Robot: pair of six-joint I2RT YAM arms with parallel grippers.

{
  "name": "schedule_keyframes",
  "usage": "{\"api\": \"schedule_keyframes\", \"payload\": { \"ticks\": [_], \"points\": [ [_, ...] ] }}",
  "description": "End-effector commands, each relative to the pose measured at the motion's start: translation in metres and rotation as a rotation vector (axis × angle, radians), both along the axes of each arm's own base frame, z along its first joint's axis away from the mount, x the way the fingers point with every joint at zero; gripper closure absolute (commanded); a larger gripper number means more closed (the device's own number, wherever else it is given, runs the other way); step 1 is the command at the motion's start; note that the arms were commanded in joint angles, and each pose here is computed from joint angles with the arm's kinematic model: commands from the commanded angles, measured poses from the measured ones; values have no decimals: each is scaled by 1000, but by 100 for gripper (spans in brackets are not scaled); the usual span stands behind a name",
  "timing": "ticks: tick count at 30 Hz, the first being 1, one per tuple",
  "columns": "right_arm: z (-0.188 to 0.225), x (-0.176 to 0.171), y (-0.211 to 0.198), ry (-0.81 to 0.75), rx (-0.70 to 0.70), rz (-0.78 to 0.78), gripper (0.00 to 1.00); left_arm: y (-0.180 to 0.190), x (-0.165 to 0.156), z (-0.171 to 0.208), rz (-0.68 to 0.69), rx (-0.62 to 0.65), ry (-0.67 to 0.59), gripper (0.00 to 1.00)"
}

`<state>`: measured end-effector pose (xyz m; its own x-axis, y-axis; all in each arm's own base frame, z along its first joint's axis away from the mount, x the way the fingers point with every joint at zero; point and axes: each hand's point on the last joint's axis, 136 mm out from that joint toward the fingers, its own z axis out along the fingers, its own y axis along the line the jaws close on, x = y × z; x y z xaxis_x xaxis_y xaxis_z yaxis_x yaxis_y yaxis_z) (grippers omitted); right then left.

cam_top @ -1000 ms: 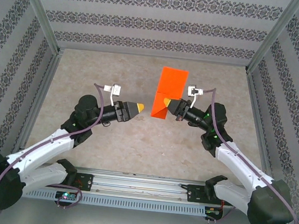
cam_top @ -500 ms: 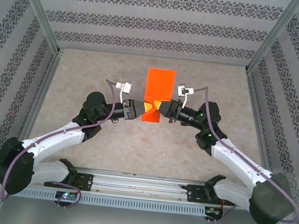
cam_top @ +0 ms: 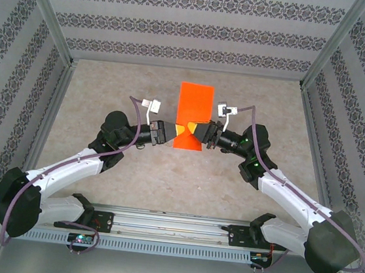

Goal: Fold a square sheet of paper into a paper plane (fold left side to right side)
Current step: Turn over the paper at the center of the table.

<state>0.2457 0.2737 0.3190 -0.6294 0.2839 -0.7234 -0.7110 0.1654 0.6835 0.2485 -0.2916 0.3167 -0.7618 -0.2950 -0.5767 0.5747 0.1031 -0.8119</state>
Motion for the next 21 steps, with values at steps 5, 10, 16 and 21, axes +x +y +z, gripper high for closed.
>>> {"api": "schedule_keyframes", "payload": {
  "ticks": [5, 10, 16, 21],
  "points": [
    [-5, 9, -32, 3, -4, -117, 66, -2, -6, 1, -8, 85, -13, 100],
    [-53, 22, -71, 97, -181, -318, 51, 12, -8, -36, 36, 337, 55, 100],
    [-110, 26, -130, 183, -524, -601, 38, 51, -26, -104, 82, 928, 134, 100],
    [-145, 27, -173, 284, -701, -774, 25, 82, -37, -129, 181, 1417, 124, 100]
  ]
}}
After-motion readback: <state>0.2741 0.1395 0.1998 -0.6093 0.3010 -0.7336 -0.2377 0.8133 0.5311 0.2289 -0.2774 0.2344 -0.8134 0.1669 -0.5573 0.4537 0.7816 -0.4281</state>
